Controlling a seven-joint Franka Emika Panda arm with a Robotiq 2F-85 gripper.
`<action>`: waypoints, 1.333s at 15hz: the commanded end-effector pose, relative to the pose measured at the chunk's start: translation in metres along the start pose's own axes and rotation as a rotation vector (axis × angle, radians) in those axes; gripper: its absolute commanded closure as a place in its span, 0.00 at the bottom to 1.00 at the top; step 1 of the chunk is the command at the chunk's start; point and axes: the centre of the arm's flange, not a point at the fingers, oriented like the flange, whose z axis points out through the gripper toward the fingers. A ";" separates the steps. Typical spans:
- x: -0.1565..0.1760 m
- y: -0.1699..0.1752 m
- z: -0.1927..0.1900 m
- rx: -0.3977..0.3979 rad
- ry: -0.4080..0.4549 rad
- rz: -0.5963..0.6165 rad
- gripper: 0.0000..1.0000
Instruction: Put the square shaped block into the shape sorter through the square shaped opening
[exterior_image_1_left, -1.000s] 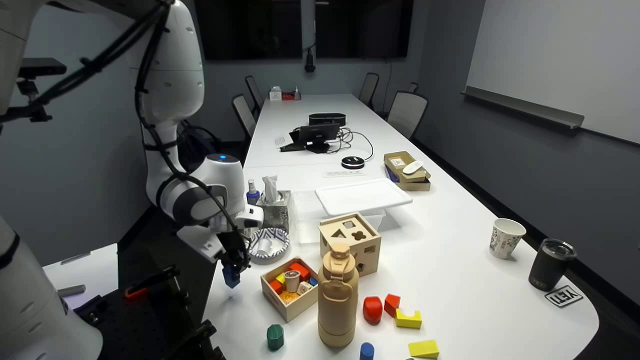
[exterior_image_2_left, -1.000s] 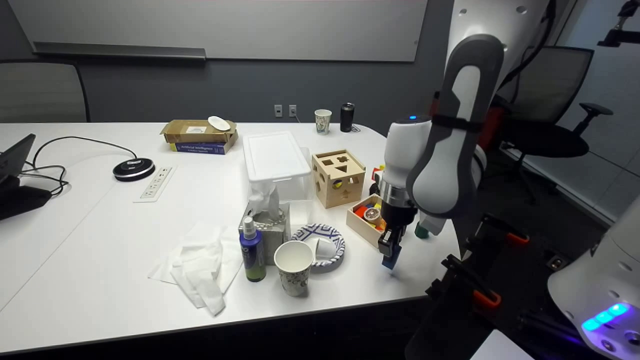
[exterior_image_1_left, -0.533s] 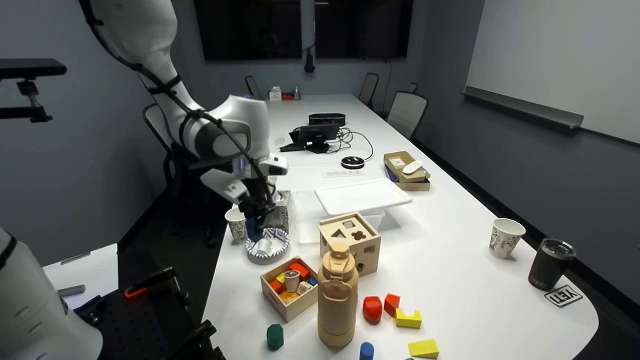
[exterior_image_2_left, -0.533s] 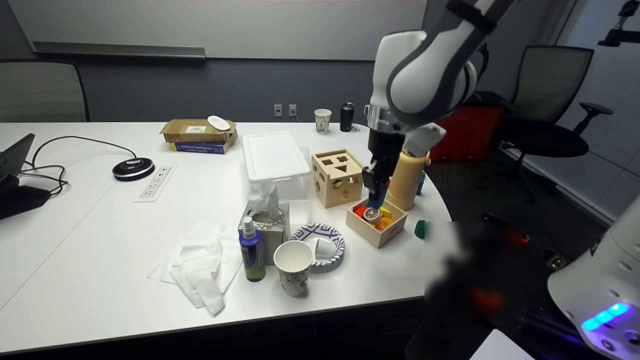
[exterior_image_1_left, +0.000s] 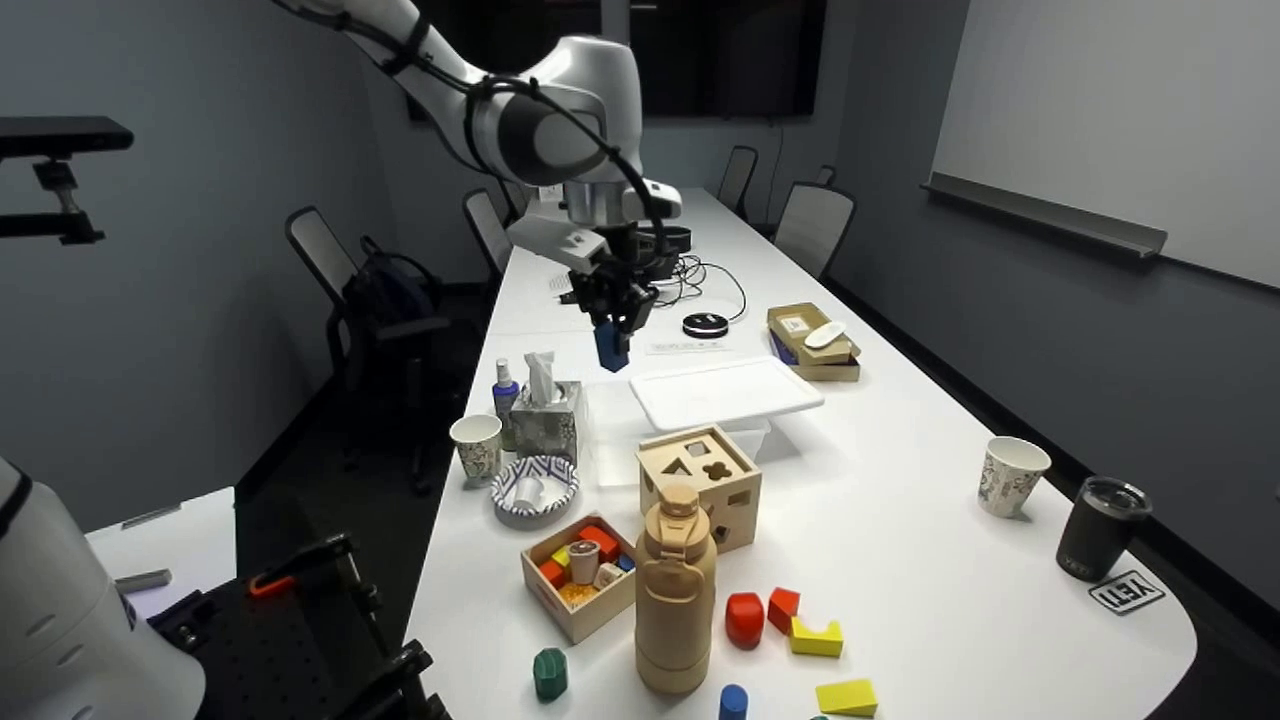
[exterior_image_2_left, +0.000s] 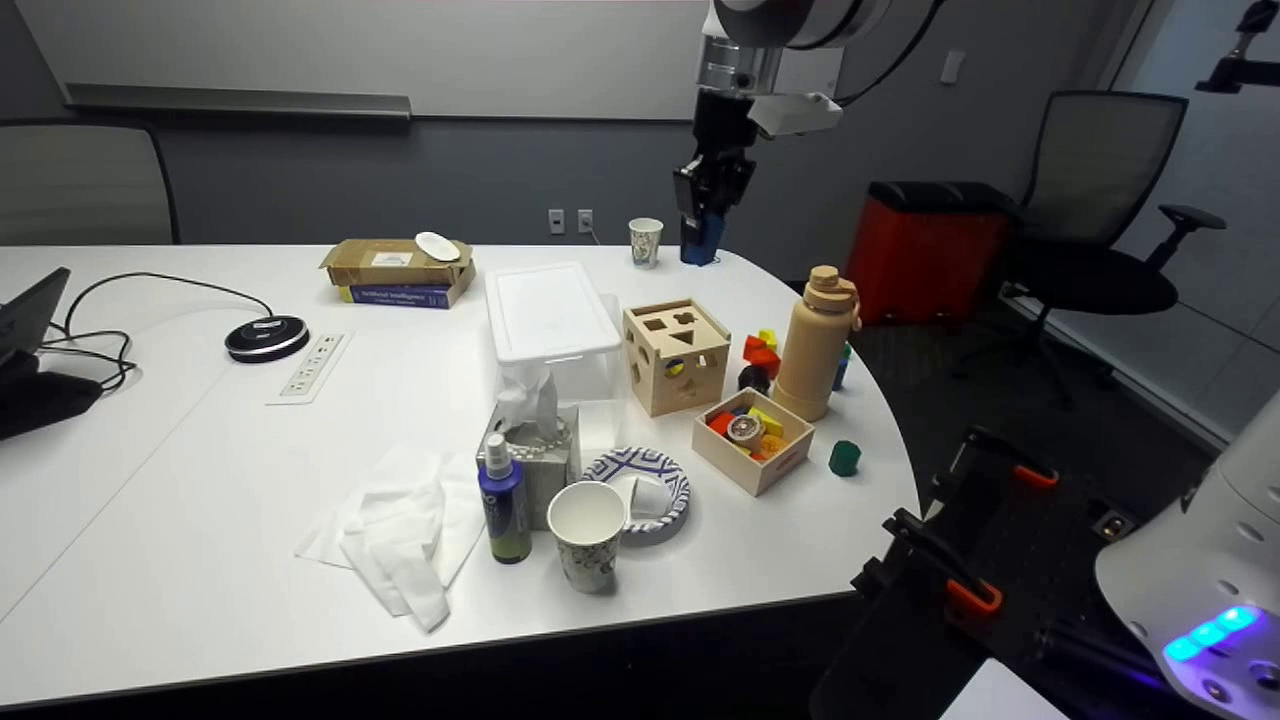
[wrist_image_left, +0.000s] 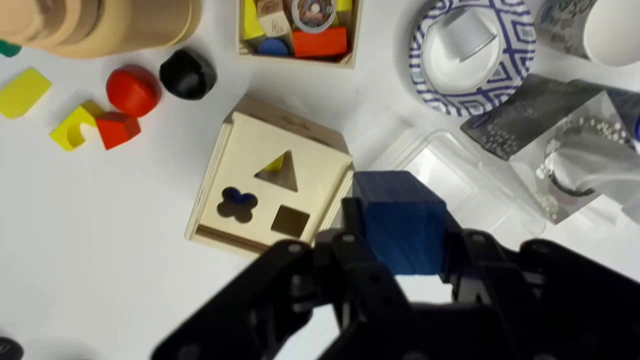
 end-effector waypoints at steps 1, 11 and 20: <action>0.063 0.033 0.014 0.006 -0.009 0.041 0.91; 0.113 0.084 0.098 0.038 -0.035 0.214 0.91; 0.117 0.087 0.145 0.044 -0.081 0.325 0.91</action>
